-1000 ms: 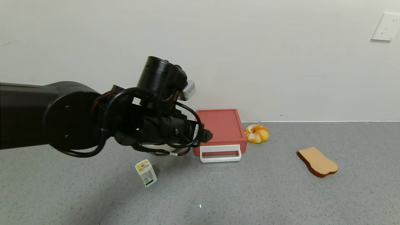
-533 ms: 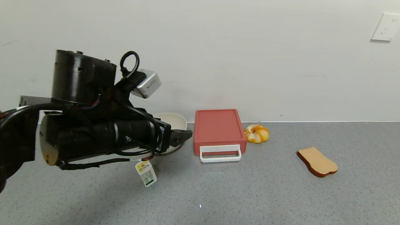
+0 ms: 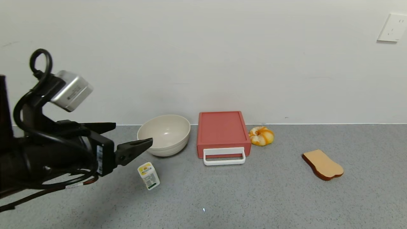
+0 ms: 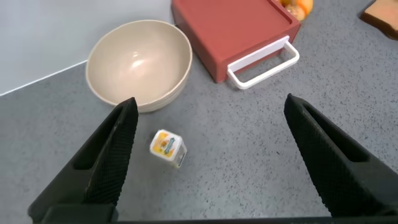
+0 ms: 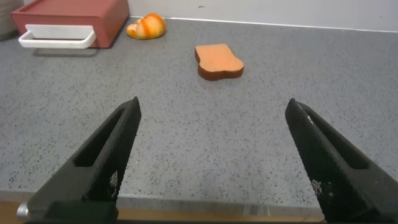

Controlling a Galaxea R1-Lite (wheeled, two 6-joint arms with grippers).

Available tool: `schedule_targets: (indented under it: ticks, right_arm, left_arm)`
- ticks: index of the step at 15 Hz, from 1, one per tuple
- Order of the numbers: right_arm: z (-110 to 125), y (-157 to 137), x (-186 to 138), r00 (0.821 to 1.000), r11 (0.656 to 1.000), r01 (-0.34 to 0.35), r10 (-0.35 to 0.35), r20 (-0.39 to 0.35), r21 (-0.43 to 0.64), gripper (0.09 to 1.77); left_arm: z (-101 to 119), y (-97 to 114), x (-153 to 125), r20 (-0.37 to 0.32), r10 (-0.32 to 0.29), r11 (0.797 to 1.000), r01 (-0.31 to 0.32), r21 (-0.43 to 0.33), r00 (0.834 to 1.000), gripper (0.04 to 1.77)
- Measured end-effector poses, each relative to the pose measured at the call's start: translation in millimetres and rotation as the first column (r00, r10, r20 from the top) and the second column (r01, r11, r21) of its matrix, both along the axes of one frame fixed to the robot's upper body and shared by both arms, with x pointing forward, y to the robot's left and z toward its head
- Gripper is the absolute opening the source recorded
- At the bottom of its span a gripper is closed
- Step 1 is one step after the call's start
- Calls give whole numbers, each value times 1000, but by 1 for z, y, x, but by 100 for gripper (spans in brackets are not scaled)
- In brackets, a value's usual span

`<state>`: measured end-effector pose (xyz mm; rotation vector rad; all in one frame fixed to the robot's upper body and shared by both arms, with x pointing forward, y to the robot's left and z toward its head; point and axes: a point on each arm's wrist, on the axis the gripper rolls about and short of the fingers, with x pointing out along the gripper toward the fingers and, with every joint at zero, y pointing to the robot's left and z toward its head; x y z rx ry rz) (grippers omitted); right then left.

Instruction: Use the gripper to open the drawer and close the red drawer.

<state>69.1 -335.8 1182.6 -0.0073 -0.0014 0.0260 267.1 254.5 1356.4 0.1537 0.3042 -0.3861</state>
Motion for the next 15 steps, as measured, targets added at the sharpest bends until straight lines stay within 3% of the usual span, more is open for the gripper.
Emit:
schedule_targets:
  ticks: [4,7,12,15]
  right_arm:
    - [0,0,0,1000,1000,0,0,0,0,171]
    - [0,0,0,1000,1000,0,0,0,0,171]
    - [0,0,0,1000,1000,0,0,0,0,171]
    - [0,0,0,1000,1000,0,0,0,0,171]
  left_arm:
    - [-1,21,-38,55,41,999,-40,-20,998,170]
    - [-6,38,-63,92,116,993,-114,-30,989,170]
    - [-16,68,-106,124,290,957,-287,-45,949,171]
    - [-21,77,-137,152,378,926,-373,-58,913,171]
